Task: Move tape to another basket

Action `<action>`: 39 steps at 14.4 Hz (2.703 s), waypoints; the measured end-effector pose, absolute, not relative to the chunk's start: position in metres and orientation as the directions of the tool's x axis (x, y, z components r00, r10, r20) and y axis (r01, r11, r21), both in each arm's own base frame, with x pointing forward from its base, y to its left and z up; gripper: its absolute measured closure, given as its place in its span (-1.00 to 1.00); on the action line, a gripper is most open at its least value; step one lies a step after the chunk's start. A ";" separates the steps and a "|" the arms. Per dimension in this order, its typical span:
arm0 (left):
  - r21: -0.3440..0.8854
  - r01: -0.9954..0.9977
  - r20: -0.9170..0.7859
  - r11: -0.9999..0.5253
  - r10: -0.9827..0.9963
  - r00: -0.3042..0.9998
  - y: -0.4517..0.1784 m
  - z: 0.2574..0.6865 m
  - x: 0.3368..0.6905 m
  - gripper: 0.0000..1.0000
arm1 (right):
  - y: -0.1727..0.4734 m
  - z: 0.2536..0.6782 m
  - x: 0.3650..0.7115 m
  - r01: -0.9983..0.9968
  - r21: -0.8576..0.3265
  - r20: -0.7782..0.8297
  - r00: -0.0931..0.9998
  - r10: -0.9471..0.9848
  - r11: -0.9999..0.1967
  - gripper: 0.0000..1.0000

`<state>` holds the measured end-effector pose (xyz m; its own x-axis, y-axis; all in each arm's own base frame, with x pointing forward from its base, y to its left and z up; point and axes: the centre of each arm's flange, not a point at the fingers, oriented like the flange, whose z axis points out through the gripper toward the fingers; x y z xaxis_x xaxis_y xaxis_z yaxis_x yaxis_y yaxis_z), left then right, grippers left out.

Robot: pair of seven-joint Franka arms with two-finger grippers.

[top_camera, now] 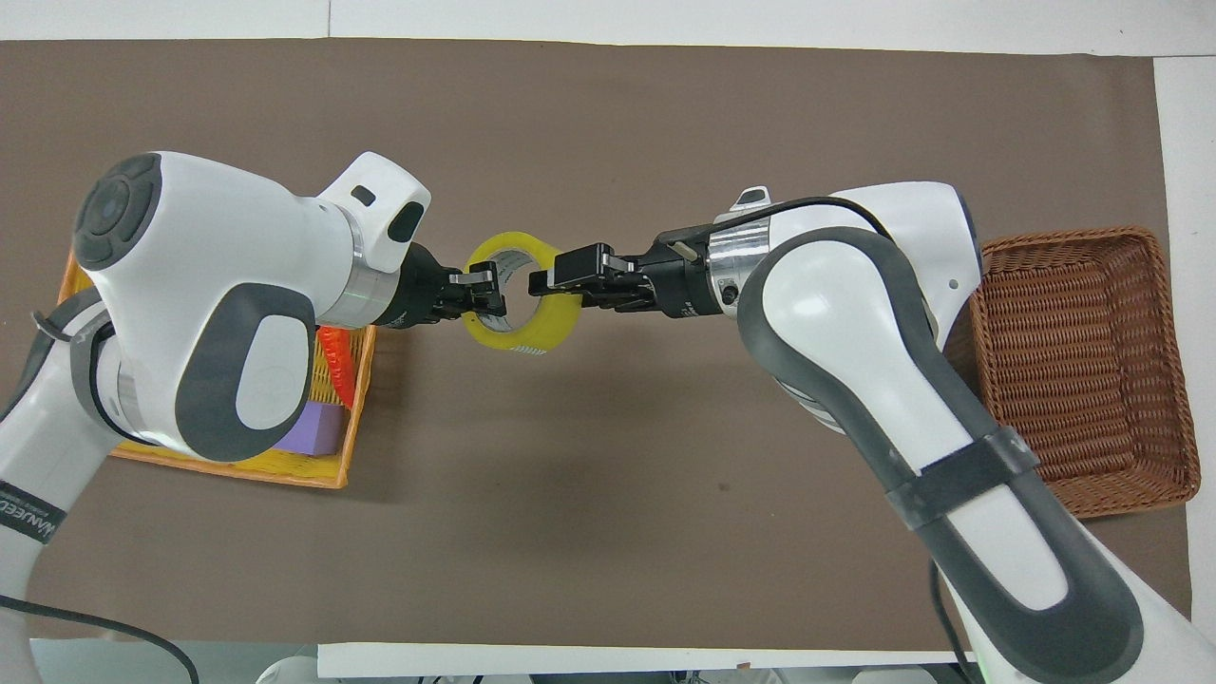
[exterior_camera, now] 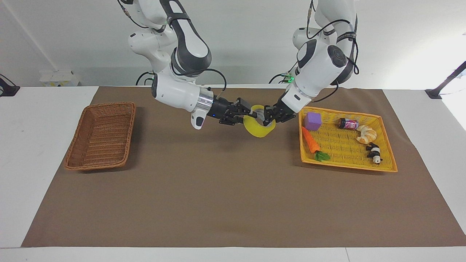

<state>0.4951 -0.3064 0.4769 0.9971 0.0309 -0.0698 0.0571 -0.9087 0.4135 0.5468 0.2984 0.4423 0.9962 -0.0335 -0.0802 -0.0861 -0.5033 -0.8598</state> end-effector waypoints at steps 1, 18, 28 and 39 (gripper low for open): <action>0.413 0.057 -0.070 -0.909 0.031 0.997 -0.306 0.477 0.495 0.56 | 0.298 0.442 0.547 -0.086 -0.860 -0.081 0.996 -0.033 -0.503 -0.07; 0.229 0.105 0.005 -0.968 0.109 0.994 -0.144 0.580 0.544 -0.99 | 0.195 0.438 0.575 -0.090 -0.844 -0.104 0.995 -0.003 -0.530 -0.07; 0.046 -0.016 0.003 -0.999 -0.016 1.000 0.003 0.570 0.555 -1.00 | -0.160 0.429 0.541 -0.173 -0.768 -0.120 0.985 -0.127 -0.617 -0.07; -0.018 -0.007 -0.099 -1.000 -0.005 0.995 0.020 0.607 0.538 -1.00 | -0.303 0.349 0.457 0.081 -0.742 0.011 0.994 0.109 -0.666 -0.07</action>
